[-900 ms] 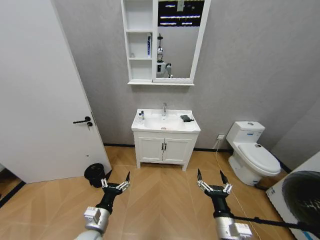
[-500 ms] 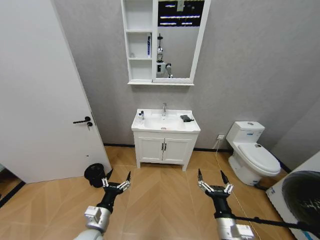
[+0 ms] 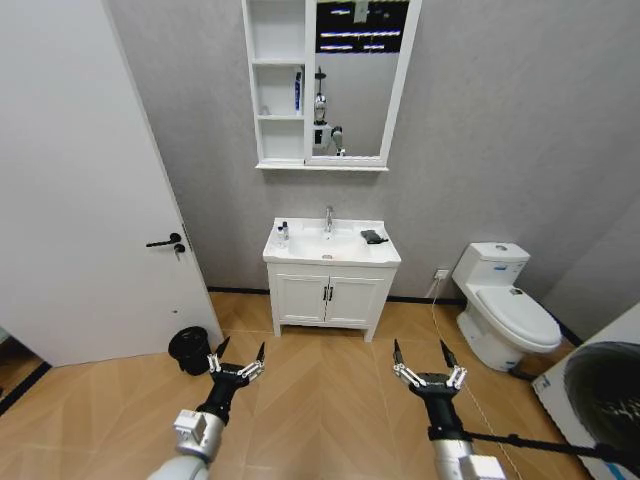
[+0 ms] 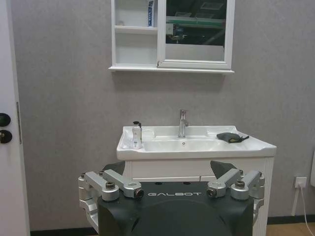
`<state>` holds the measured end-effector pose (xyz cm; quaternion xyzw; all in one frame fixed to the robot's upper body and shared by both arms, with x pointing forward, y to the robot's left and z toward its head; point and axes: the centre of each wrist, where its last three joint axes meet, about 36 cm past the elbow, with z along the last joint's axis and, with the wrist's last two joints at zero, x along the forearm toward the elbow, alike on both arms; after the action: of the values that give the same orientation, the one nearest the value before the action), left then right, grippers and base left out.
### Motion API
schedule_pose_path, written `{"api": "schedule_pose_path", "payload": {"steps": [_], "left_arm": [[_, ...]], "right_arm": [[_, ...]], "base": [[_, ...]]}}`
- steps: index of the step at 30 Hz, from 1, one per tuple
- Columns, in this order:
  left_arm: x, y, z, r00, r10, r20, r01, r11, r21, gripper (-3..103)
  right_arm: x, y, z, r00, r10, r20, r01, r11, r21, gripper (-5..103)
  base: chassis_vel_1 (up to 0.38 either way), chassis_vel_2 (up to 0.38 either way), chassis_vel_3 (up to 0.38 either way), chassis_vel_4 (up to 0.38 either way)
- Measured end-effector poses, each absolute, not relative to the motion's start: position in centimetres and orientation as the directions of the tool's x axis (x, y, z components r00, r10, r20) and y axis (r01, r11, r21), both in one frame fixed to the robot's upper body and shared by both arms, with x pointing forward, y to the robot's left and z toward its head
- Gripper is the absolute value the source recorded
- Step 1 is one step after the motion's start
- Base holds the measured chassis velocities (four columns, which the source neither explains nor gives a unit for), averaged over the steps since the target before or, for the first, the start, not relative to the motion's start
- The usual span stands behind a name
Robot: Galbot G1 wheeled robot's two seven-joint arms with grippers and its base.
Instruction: Move facial cleanser and shampoo from washbasin to cabinet, then wipe washbasin with towel.
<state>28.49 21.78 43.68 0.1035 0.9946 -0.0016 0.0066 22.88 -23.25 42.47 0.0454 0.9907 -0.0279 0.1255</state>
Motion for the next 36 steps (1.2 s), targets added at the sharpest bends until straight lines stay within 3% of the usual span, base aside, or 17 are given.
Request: {"api": "schedule_pose_path", "payload": {"steps": [13, 36], "left_arm": [[29.1, 21.0, 42.7, -0.973, 0.231, -0.009, 0.231, 0.973, -0.008, 98], [30.3, 20.4, 40.9, -0.969, 0.246, 0.027, 0.246, 0.969, 0.014, 98]], "right_arm": [[22.3, -23.1, 42.7, -0.961, 0.085, -0.261, 0.099, 0.994, -0.038, 100], [23.6, -23.0, 40.6, -0.969, 0.065, -0.239, 0.082, 0.995, -0.062, 100]], "base": [[-0.077, 0.069, 0.078, -0.082], [-0.260, 0.257, 0.255, -0.258]]}}
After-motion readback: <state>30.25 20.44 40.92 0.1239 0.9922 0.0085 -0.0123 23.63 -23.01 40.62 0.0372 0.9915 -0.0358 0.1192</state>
